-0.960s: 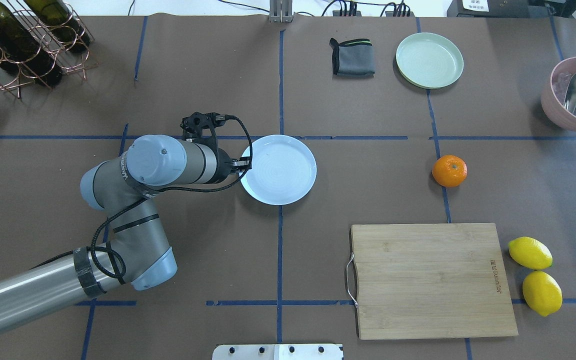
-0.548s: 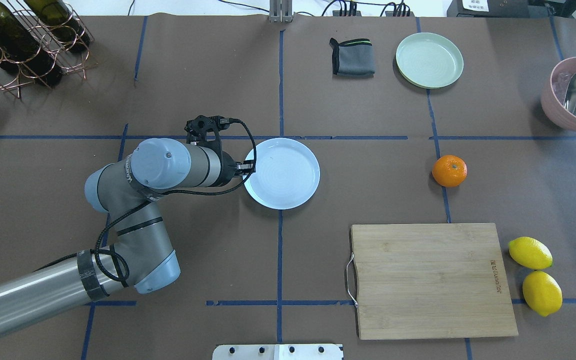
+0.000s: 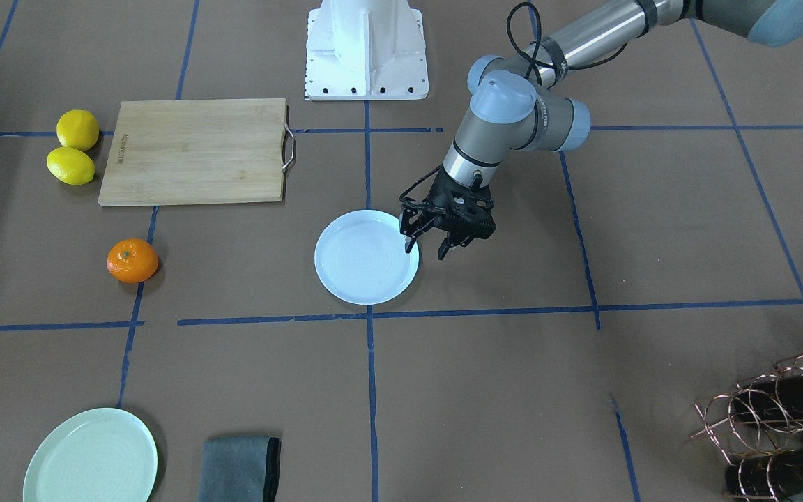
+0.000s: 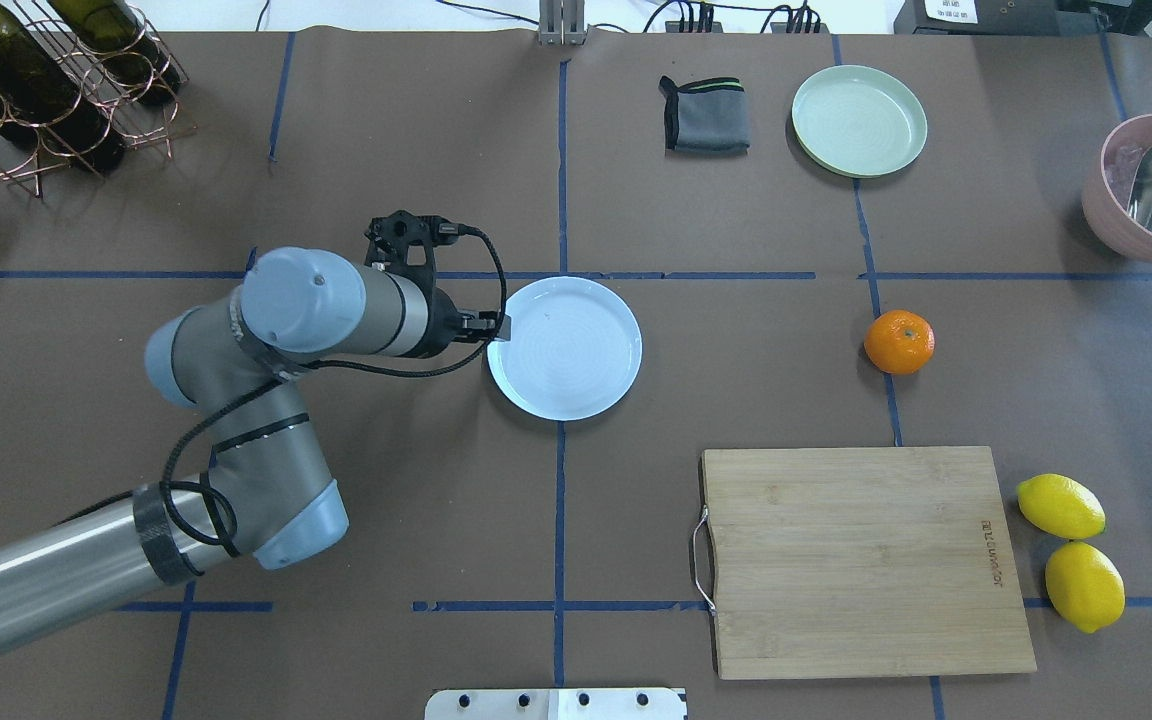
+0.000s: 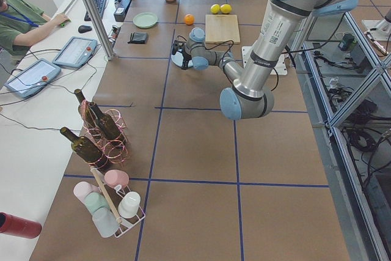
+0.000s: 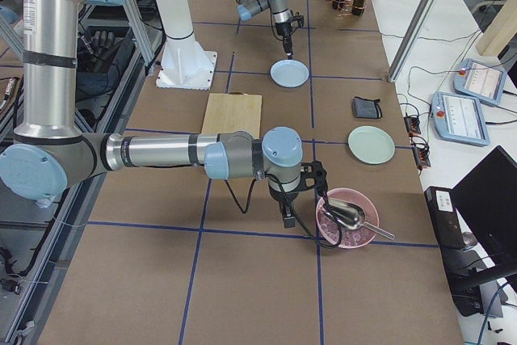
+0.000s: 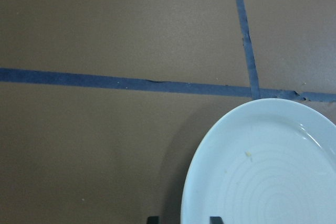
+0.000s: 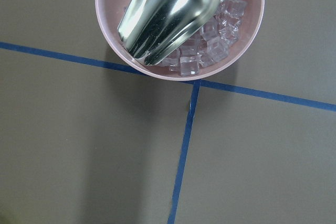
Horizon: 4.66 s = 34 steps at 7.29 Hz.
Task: Pick orange to plate
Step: 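Release the plate and withdraw the left arm to rest, then reach the right gripper down over the orange, then close the right gripper on the orange and lift it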
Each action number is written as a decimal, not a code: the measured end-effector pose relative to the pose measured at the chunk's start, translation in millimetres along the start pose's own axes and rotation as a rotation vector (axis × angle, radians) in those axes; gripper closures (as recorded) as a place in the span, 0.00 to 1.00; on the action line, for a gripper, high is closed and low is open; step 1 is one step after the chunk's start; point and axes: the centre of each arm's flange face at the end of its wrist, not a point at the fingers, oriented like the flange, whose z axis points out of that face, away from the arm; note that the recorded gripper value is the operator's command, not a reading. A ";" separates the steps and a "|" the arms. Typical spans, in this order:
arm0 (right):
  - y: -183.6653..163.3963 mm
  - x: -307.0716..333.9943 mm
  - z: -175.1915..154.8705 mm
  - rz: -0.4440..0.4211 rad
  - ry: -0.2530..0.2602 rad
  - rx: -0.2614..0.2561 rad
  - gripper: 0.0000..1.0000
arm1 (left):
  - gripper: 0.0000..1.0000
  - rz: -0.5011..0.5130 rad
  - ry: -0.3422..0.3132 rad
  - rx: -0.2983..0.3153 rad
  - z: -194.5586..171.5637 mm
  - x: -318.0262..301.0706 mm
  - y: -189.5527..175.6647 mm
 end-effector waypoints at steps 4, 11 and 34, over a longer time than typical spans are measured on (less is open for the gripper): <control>-9.2 -8.0 -5.0 -0.021 -0.002 0.015 0.00 | 0.00 0.305 -0.116 -0.115 -176.6 -170.4 -102.5; -81.8 -139.9 -13.5 -0.071 -0.098 0.041 0.00 | 0.00 0.258 -0.246 -0.387 -347.9 -580.8 -40.3; -59.7 -385.4 220.2 -0.083 0.046 0.099 0.61 | 0.00 0.220 -0.271 -0.421 -350.0 -608.4 -8.4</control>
